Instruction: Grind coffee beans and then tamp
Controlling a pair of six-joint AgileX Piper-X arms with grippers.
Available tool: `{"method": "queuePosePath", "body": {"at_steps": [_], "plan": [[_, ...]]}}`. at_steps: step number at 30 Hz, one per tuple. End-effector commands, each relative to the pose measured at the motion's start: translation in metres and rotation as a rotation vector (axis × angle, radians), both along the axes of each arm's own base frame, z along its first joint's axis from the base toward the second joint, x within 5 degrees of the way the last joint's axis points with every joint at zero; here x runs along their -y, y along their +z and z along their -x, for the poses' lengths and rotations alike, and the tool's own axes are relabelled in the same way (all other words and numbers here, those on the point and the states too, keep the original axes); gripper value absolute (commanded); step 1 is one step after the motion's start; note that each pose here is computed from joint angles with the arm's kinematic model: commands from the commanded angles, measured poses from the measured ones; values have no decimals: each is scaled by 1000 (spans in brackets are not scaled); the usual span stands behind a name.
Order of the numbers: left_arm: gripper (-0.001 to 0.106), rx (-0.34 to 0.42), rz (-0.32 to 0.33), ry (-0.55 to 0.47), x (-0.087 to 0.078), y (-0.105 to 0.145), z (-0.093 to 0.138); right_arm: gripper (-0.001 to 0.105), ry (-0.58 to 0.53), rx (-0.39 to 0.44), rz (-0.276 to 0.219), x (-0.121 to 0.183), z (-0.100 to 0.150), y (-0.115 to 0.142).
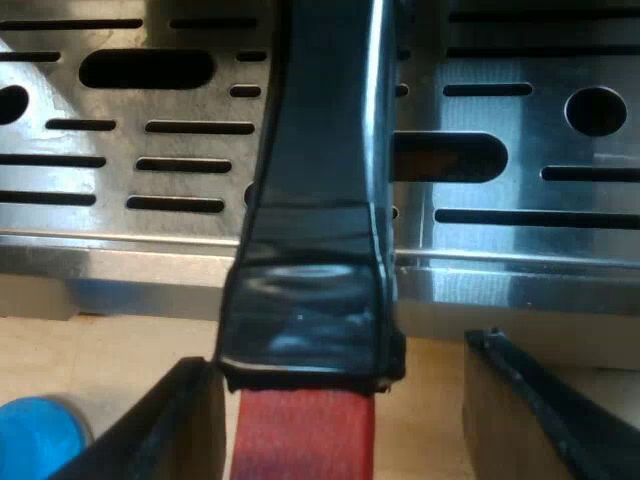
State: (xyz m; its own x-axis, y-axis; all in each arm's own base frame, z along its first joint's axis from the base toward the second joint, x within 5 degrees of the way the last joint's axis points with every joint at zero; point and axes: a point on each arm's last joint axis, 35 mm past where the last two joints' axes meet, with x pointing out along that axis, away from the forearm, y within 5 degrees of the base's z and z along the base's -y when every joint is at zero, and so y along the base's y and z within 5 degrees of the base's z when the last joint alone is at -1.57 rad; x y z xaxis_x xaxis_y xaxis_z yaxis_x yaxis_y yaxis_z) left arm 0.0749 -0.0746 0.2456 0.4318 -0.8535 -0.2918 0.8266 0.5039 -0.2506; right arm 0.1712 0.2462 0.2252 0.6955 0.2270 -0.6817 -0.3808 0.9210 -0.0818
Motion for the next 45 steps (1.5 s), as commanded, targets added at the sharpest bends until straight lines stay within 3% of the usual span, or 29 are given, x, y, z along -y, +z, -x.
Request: {"method": "queuePosePath", "body": {"at_steps": [1,6,7,8,12,29,42,45], "plan": [[63,19,18,-15,1,3,0,54,-2,12,-12,-1,-2,4],[63,19,18,-15,1,3,0,52,-2,12,-12,-1,-2,4],[63,19,18,-15,1,3,0,28,-2,12,-12,-1,-2,4],[63,19,18,-15,1,3,0,16,-2,12,-12,-1,-2,4],[63,19,18,-15,1,3,0,0,2,12,-12,-1,-1,4],[63,14,14,-15,1,2,0,0,5,22,-5,-3,1,5],[63,14,14,-15,1,2,0,0,-16,150,62,-15,24,7],[63,14,14,-15,1,2,0,0,-17,146,47,-16,27,7]]}}
